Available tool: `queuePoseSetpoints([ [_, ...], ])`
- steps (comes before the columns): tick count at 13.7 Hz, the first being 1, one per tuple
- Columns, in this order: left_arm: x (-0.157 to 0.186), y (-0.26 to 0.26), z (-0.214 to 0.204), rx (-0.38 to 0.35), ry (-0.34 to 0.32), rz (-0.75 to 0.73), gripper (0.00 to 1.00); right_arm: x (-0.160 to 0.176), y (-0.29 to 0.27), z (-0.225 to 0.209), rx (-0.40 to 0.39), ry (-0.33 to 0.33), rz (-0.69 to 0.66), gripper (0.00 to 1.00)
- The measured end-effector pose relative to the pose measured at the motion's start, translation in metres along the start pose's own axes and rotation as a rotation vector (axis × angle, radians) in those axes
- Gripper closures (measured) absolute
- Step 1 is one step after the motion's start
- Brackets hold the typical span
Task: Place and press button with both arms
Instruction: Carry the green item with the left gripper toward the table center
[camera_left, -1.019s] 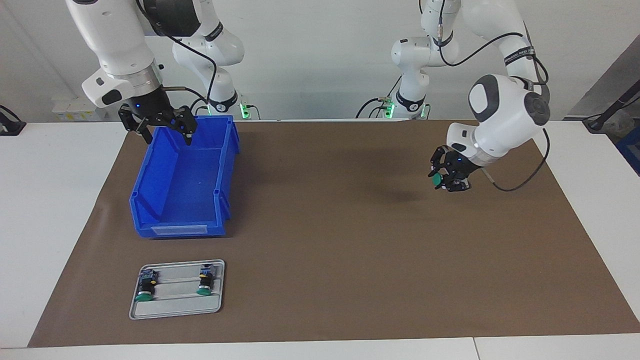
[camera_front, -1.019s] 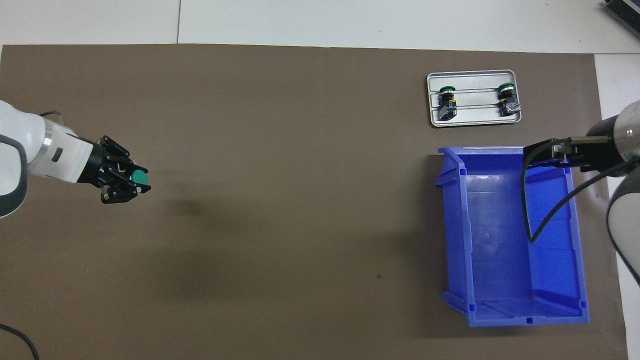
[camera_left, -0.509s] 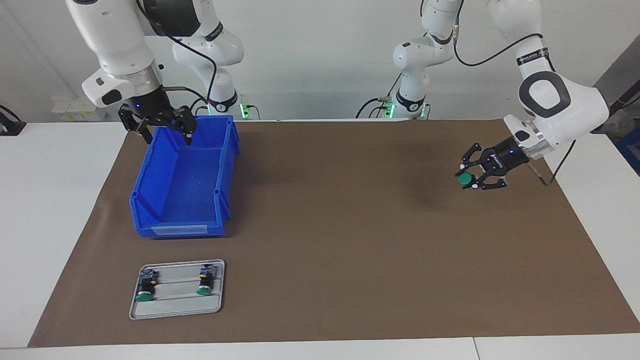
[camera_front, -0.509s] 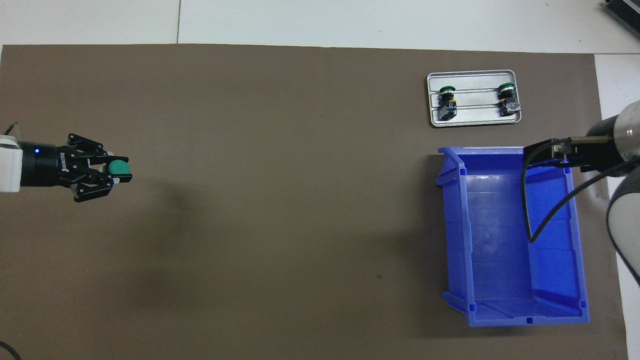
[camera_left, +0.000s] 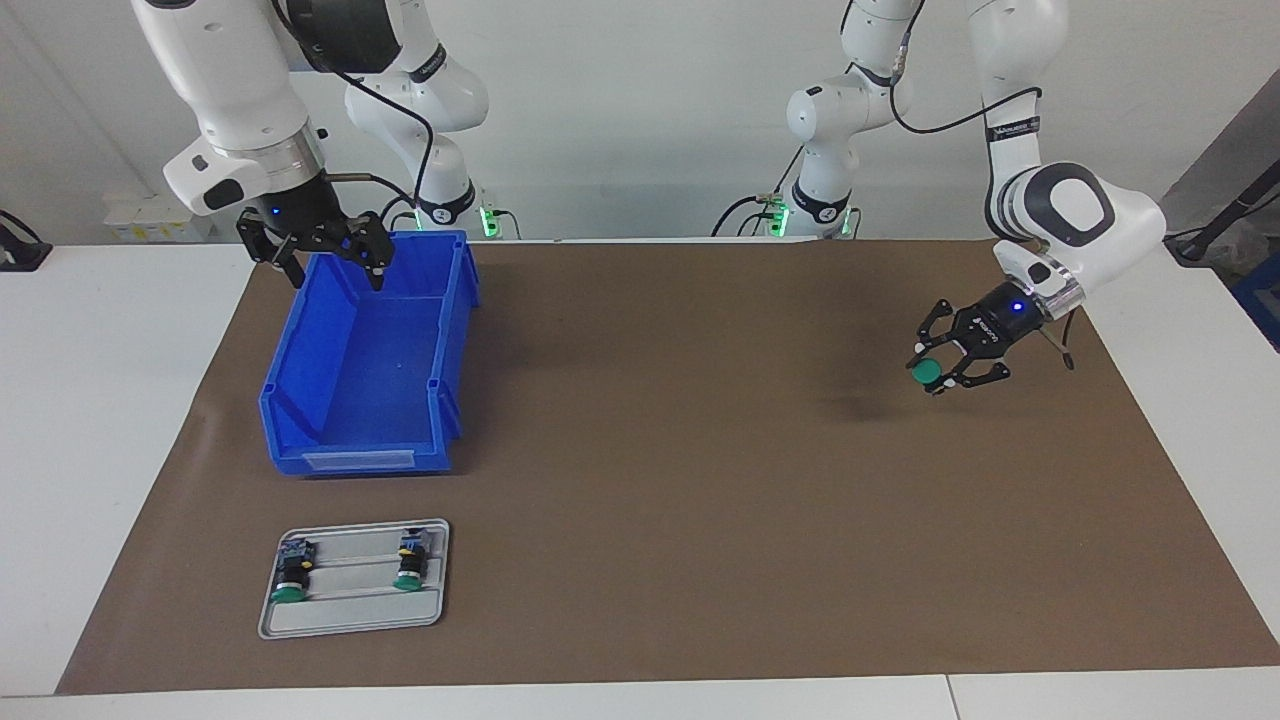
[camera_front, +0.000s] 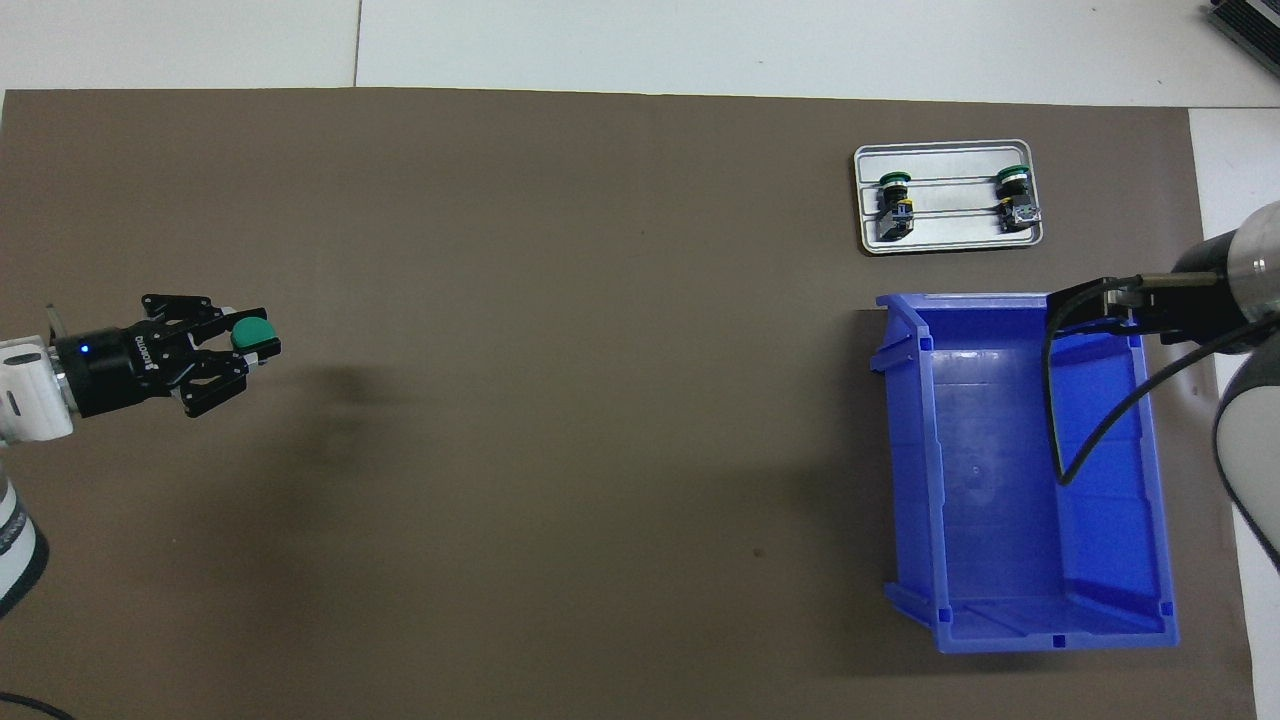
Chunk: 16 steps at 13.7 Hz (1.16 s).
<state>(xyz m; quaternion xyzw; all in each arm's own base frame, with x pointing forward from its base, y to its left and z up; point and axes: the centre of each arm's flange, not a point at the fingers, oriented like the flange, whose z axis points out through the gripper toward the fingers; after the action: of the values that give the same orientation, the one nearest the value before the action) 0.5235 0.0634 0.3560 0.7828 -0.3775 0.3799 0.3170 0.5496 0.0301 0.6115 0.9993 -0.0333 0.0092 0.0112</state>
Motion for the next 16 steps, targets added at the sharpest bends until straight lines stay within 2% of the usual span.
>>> queuePoseSetpoints([
  [4, -0.044, 0.024, 0.027, 0.024, 0.107, -0.022, 0.59, 0.000, 0.000, 0.000, 0.000, 0.000, 0.000, 0.00],
  [9, -0.068, 0.069, 0.079, 0.036, 0.227, -0.038, 0.59, 0.000, 0.000, 0.000, 0.000, 0.000, 0.000, 0.00],
  [12, -0.069, 0.088, 0.100, 0.068, 0.306, -0.098, 0.59, 0.000, 0.000, 0.000, 0.000, 0.000, 0.000, 0.00],
  [16, -0.050, 0.120, 0.139, 0.125, 0.446, -0.164, 0.59, 0.000, 0.000, 0.000, 0.000, 0.000, 0.000, 0.00],
])
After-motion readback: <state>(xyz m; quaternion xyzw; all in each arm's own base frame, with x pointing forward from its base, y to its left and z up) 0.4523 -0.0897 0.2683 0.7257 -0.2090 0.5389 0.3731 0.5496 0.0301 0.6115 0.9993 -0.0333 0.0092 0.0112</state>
